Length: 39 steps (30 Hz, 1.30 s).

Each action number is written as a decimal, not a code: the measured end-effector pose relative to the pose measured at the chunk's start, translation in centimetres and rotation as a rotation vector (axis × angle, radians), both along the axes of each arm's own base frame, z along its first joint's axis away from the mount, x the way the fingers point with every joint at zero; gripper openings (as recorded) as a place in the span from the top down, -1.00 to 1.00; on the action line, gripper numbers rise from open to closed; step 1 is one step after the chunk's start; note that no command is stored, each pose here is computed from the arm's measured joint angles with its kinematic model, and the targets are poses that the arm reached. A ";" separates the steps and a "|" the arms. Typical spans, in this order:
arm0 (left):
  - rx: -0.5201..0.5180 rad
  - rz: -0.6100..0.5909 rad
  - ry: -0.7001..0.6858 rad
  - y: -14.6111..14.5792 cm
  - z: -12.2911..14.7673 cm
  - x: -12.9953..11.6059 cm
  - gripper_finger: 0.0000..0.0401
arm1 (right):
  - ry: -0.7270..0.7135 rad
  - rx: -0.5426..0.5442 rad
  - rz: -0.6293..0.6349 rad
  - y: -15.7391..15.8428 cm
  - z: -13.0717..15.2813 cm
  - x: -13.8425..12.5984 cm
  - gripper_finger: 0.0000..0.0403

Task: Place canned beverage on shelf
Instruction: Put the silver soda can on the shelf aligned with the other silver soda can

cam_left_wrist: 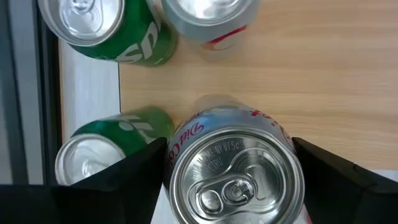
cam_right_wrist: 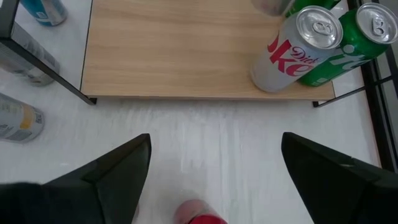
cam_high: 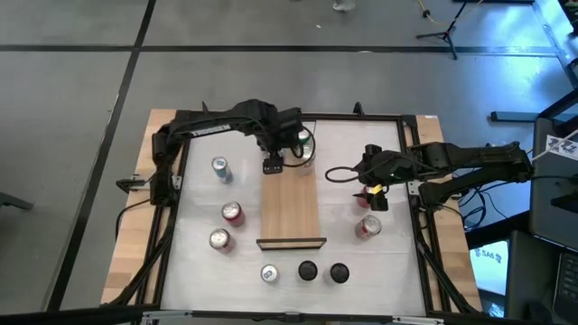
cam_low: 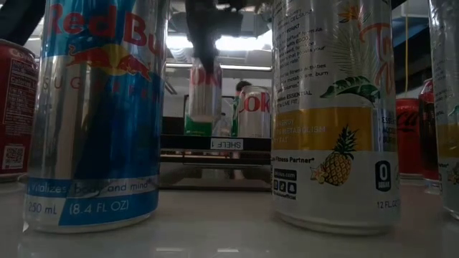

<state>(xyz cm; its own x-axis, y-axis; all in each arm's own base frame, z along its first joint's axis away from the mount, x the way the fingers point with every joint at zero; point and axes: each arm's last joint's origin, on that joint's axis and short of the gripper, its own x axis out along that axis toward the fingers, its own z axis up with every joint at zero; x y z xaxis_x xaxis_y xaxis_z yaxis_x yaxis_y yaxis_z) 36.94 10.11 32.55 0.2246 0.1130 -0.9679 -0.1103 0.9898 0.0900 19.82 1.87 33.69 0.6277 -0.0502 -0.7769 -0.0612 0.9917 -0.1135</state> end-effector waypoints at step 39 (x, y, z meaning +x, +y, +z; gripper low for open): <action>0.037 -0.037 0.064 0.6 -4.3 1.3 -0.62 | 0.000 0.000 0.000 0.0 0.0 0.0 -0.77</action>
